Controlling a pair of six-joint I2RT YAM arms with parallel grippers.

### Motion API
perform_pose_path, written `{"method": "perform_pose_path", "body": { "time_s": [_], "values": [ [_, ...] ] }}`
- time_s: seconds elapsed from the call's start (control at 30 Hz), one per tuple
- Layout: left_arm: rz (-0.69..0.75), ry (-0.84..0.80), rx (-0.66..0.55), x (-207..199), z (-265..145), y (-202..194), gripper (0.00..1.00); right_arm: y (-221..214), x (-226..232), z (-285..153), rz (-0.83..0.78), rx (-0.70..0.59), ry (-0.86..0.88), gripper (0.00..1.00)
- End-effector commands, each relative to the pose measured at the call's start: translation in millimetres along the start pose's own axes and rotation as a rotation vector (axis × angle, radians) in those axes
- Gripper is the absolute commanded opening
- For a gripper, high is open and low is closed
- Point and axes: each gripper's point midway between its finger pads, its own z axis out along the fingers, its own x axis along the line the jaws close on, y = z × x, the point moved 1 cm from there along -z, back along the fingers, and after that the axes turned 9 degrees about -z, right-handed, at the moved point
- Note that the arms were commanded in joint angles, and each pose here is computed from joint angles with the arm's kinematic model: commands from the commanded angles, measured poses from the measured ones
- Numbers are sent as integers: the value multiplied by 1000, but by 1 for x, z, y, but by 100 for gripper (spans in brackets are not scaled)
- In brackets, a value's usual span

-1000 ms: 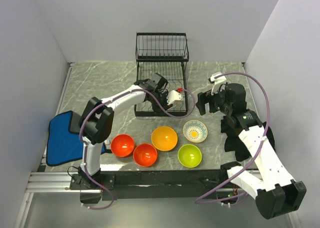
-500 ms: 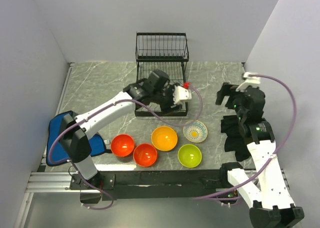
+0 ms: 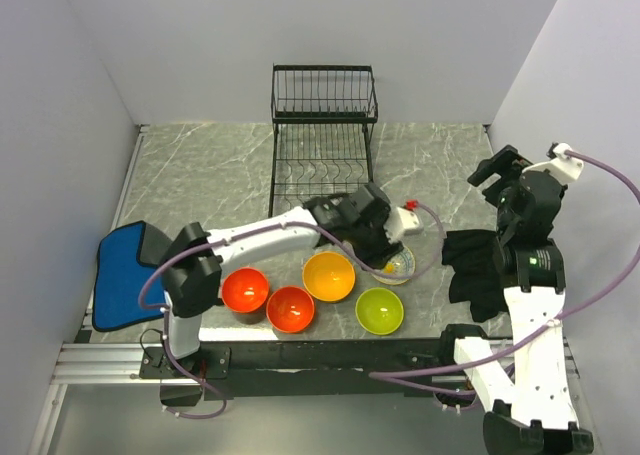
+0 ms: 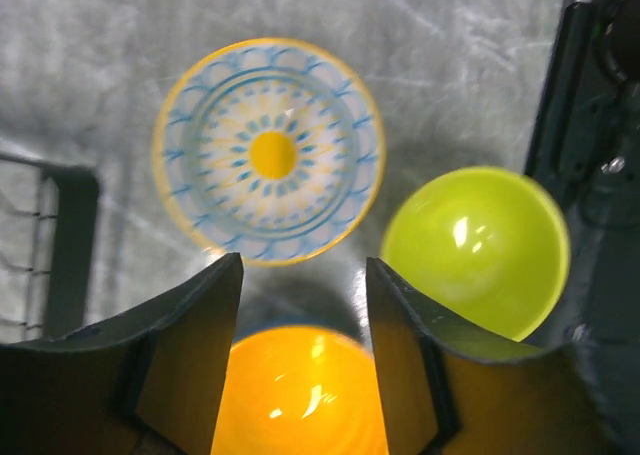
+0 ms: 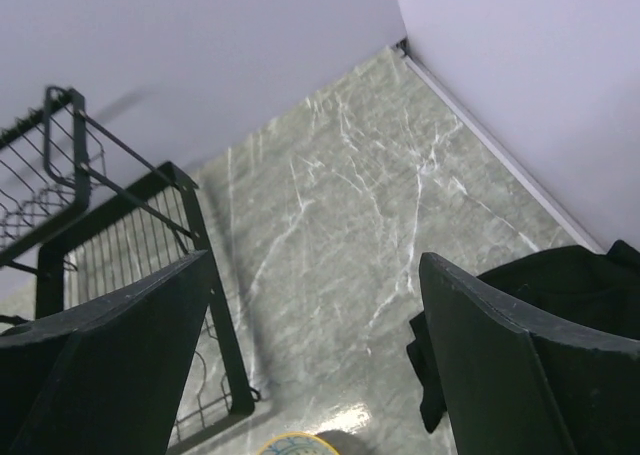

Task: Load the bowls into the dish rack

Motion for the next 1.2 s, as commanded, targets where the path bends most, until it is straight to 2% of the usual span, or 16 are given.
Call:
{"method": "perform_pose_path", "body": {
  "time_s": [0.0,0.23,0.53,1.17],
  "values": [
    [-62,44,-79,-31,22,30,57,16,-7,-15,59,-71,-23,91],
    [-89,153,-112,-36,48,44,55,12,-8,-23,90,-70,-6,90],
    [-8,261,-93,-28,74,38,57,14,-2,-22,119,-67,25,89],
    [24,252,23,-24,95,-2,57,11,-7,-23,141,-71,26,88]
  ]
}}
